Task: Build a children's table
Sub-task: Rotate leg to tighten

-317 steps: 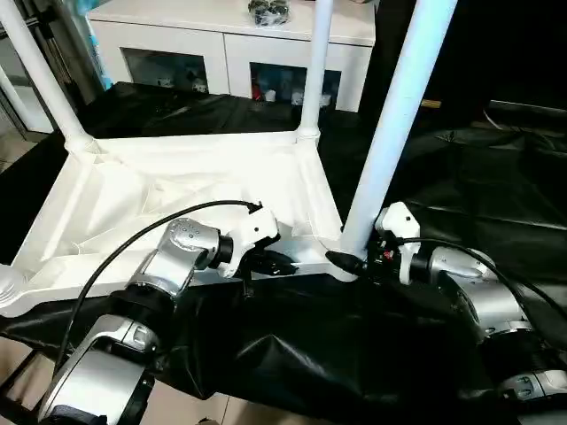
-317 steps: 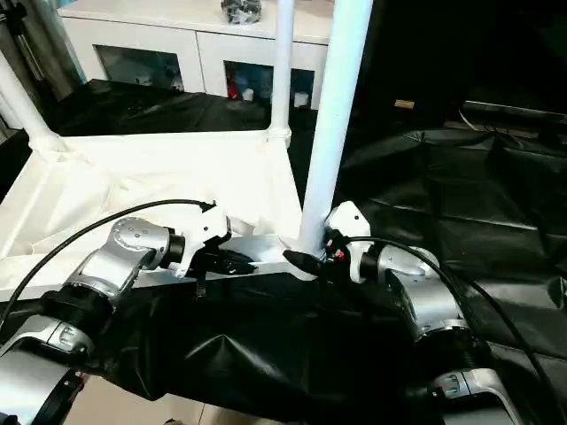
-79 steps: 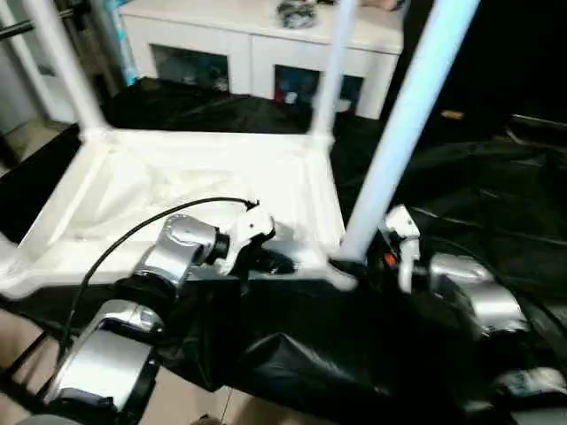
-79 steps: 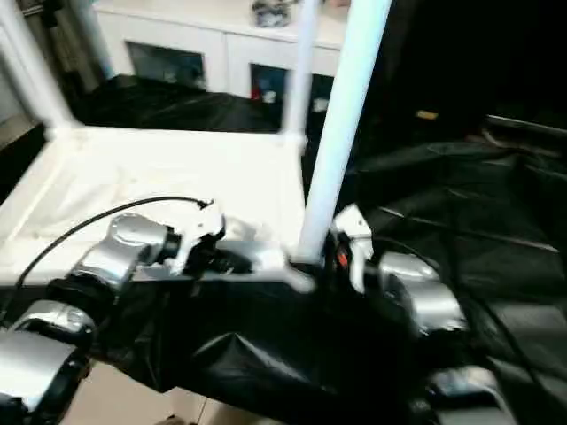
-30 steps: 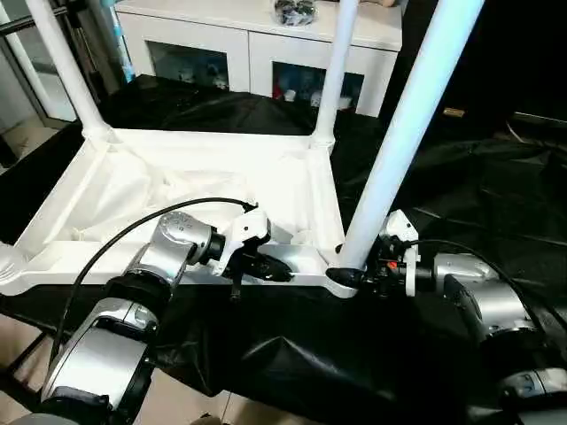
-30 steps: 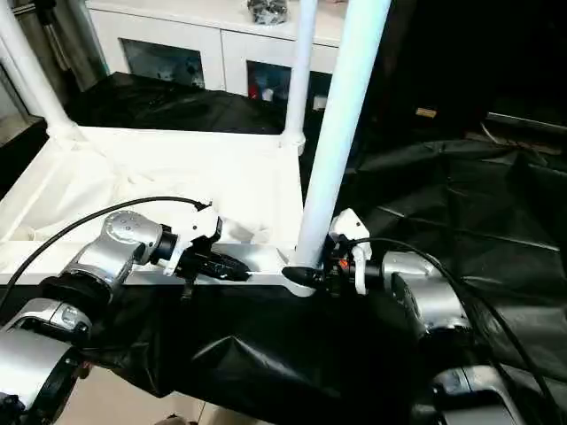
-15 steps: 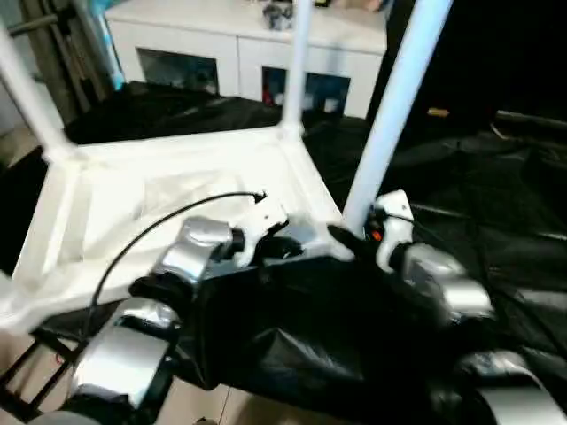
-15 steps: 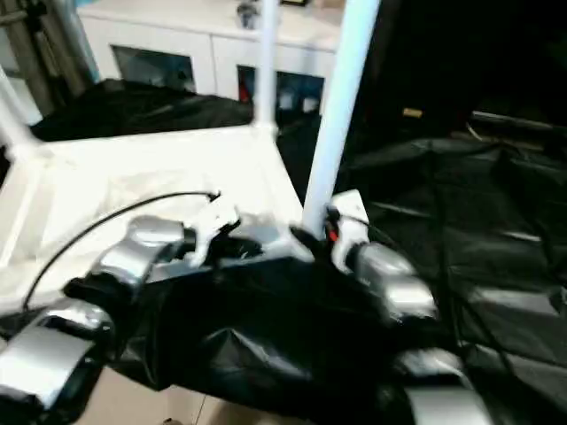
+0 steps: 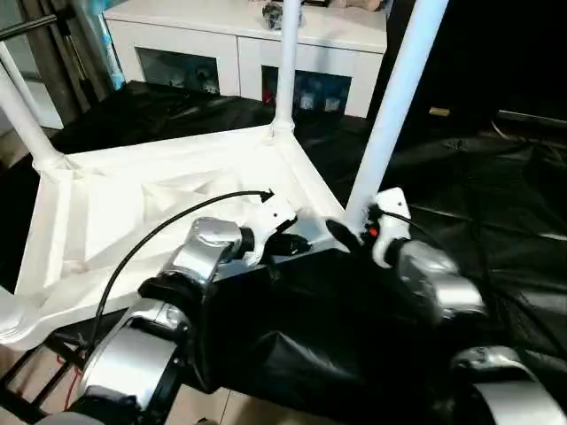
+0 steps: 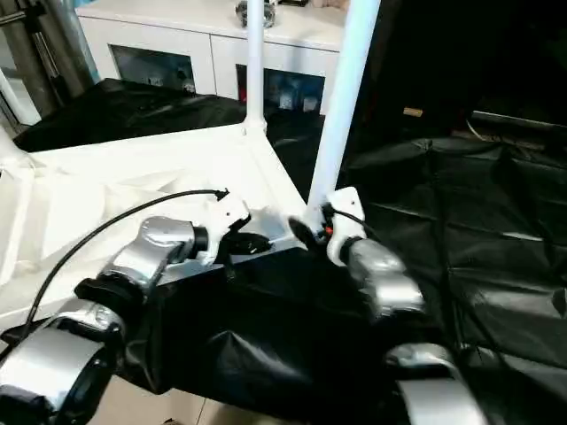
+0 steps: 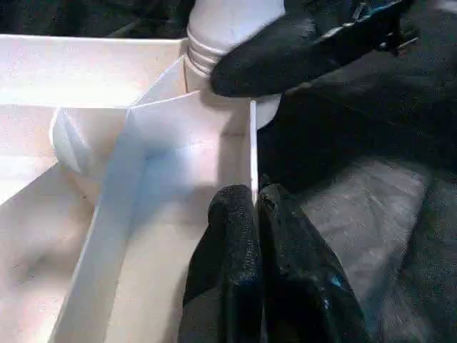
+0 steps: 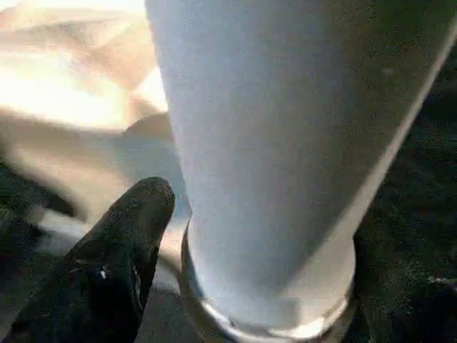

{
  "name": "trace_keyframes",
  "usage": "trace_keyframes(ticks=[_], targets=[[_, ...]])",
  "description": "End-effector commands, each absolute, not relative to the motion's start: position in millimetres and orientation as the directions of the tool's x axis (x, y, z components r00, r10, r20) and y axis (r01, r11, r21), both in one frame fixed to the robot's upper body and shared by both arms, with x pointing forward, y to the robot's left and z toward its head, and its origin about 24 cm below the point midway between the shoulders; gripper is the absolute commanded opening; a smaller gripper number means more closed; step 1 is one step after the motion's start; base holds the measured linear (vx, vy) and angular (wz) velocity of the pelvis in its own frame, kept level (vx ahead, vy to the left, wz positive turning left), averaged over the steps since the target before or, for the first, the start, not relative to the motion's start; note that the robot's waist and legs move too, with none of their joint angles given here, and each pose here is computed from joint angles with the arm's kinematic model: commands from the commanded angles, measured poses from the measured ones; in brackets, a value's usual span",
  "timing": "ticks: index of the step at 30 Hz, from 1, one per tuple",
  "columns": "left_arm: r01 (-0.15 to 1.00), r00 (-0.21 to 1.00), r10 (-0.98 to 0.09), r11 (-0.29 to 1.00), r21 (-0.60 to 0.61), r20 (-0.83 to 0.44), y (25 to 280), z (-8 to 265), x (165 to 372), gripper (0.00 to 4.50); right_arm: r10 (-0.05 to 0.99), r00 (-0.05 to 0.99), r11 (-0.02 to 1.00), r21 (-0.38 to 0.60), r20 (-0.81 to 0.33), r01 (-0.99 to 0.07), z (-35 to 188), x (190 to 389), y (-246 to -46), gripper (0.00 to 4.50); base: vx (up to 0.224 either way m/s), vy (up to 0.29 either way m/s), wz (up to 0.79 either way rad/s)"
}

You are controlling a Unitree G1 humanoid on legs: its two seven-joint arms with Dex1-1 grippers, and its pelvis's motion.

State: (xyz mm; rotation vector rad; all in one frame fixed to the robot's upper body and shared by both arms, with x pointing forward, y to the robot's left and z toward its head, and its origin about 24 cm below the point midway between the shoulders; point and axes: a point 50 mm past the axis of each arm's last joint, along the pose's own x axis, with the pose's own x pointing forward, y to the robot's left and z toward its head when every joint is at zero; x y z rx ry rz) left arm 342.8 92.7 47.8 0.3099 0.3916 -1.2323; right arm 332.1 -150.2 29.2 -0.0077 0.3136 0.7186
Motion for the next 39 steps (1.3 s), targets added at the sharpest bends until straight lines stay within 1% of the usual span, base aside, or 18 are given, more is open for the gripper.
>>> trace_keyframes(ticks=[1,4,5,8,11,13,16,19,20,25,29,31,33,35,36,37,38,39], targets=[[0.986,0.165,-0.921,0.16,0.043,-0.352,69,62,337,0.0,0.79,0.532,0.593,0.161,-0.304,-0.789,19,317.9,-119.8,3.7,0.0,0.0,0.0],[0.994,0.11,-0.918,0.107,0.03,-0.38,82,61,335,0.0,0.851,0.434,0.494,0.172,-0.296,-0.852,24,309.5,-131.9,3.7,0.0,0.0,0.0],[0.997,0.076,-0.917,0.074,0.02,-0.393,90,61,334,0.0,0.882,0.368,0.43,0.186,-0.294,-0.883,27,303.3,-138.9,3.7,0.0,0.0,0.0],[0.999,0.053,-0.917,0.054,0.009,-0.395,94,62,333,0.0,0.898,0.33,0.395,0.2,-0.292,-0.897,29,299.9,-142.4,3.7,0.0,0.0,0.0],[0.999,-0.031,-0.919,-0.017,-0.038,-0.394,106,64,329,0.0,0.929,0.213,0.292,0.247,-0.302,-0.924,32,289.0,-151.7,3.7,0.0,0.0,0.0],[0.999,-0.034,-0.919,-0.02,-0.04,-0.392,106,65,329,0.0,0.929,0.205,0.287,0.249,-0.307,-0.925,32,288.3,-152.2,3.7,0.0,0.0,0.0],[0.998,-0.054,-0.917,-0.036,-0.054,-0.395,108,65,328,0.0,0.931,0.187,0.275,0.265,-0.313,-0.924,32,286.5,-153.0,3.4,0.0,0.0,0.0],[0.997,-0.075,-0.914,-0.053,-0.064,-0.399,110,65,327,0.0,0.936,0.156,0.25,0.286,-0.316,-0.925,31,283.3,-152.5,3.27,0.0,0.0,0.0],[0.996,-0.08,-0.914,-0.058,-0.066,-0.398,110,65,327,0.0,0.938,0.145,0.242,0.293,-0.316,-0.925,31,282.2,-151.5,3.11,0.0,0.0,0.0],[0.997,-0.071,-0.914,-0.052,-0.059,-0.4,110,65,327,0.0,0.941,0.136,0.234,0.309,-0.309,-0.922,31,281.3,-147.8,2.74,0.0,0.0,0.0],[1.0,-0.01,-0.914,0.002,-0.03,-0.407,108,64,331,0.0,0.935,0.187,0.279,0.3,-0.3,-0.912,29,284.2,-145.3,2.67,0.0,0.0,0.0],[0.997,0.064,-0.907,0.072,-0.004,-0.416,105,64,337,0.0,0.913,0.266,0.354,0.276,-0.309,-0.894,25,289.1,-143.1,2.65,0.0,0.0,0.0],[0.997,0.064,-0.907,0.072,-0.004,-0.416,105,64,337,0.0,0.913,0.266,0.354,0.276,-0.309,-0.894,25,289.1,-143.1,2.64,0.0,0.0,0.0],[0.987,0.152,-0.901,0.157,0.021,-0.407,98,64,343,0.0,0.841,0.422,0.513,0.251,-0.34,-0.821,17,300.1,-139.6,2.63,0.0,0.0,0.0],[0.987,0.152,-0.901,0.157,0.021,-0.407,98,64,343,0.0,0.841,0.422,0.513,0.251,-0.34,-0.821,17,300.1,-139.6,2.63,0.0,0.0,0.0],[0.979,0.199,-0.897,0.202,0.035,-0.395,91,65,345,0.0,0.77,0.525,0.62,0.232,-0.361,-0.75,13,308.6,-137.6,2.63,0.0,0.0,0.0],[0.979,0.199,-0.897,0.202,0.035,-0.395,91,65,345,0.0,0.77,0.525,0.62,0.232,-0.361,-0.75,13,308.6,-137.6,2.63,0.0,0.0,0.0],[0.971,0.236,-0.893,0.236,0.047,-0.384,83,66,347,0.0,0.663,0.632,0.734,0.184,-0.402,-0.653,7,317.7,-136.1,2.63,0.0,0.0,0.0]])
